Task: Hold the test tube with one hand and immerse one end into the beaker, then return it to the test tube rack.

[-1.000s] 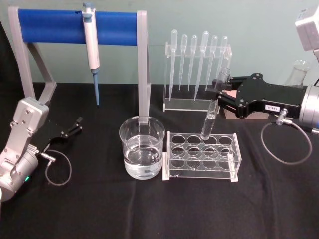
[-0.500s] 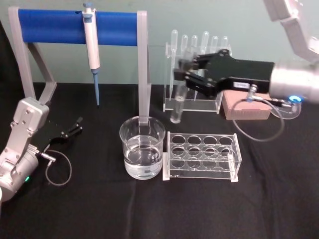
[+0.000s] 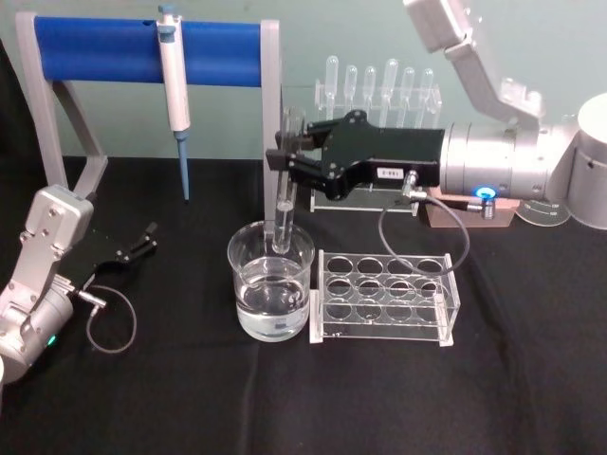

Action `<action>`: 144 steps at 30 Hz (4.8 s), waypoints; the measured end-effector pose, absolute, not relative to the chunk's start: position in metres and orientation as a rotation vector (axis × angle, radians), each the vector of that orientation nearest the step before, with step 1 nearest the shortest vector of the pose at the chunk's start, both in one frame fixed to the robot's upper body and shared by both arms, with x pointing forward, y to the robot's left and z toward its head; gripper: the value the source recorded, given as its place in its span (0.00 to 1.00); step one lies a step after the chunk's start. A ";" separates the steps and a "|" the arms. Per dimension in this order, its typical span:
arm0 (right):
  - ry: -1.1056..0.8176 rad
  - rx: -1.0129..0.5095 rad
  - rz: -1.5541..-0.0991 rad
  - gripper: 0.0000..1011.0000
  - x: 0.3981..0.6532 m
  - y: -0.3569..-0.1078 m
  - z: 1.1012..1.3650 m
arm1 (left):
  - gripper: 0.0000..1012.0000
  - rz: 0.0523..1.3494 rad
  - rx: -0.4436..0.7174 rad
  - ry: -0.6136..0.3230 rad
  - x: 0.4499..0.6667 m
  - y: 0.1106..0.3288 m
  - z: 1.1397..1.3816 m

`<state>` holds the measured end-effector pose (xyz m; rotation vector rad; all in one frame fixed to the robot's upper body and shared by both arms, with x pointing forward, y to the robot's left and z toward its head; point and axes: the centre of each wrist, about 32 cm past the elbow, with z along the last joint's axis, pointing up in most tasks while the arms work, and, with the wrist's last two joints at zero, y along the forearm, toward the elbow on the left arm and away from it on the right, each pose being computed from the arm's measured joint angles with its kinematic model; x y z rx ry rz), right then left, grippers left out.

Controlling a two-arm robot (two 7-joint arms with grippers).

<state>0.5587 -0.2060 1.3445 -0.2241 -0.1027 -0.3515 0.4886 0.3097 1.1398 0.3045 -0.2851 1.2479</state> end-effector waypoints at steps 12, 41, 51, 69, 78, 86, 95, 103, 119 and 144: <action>-0.080 -0.263 -0.336 0.22 0.562 -0.197 1.315 | 0.99 1.248 0.304 -0.285 0.489 0.310 1.140; -0.101 -0.270 -0.370 0.22 0.565 -0.191 1.262 | 0.99 1.248 0.304 -0.285 0.489 0.310 1.140; -0.106 -0.273 -0.373 0.22 0.565 -0.188 1.258 | 0.99 1.248 0.304 -0.285 0.489 0.310 1.140; -0.109 -0.277 -0.366 0.22 0.565 -0.187 1.258 | 0.99 1.248 0.304 -0.285 0.489 0.310 1.140; -0.108 -0.277 -0.367 0.22 0.565 -0.187 1.258 | 0.99 1.248 0.304 -0.285 0.489 0.310 1.140; -0.108 -0.276 -0.367 0.22 0.565 -0.187 1.258 | 0.99 1.248 0.305 -0.285 0.489 0.310 1.140; -0.107 -0.276 -0.367 0.22 0.565 -0.187 1.258 | 0.99 1.248 0.304 -0.285 0.489 0.310 1.140; -0.107 -0.276 -0.367 0.22 0.565 -0.187 1.258 | 0.99 1.248 0.305 -0.285 0.489 0.310 1.140; -0.108 -0.276 -0.368 0.22 0.565 -0.187 1.258 | 0.99 1.248 0.305 -0.285 0.489 0.310 1.140; -0.108 -0.276 -0.368 0.22 0.565 -0.187 1.258 | 0.99 1.248 0.304 -0.285 0.489 0.310 1.140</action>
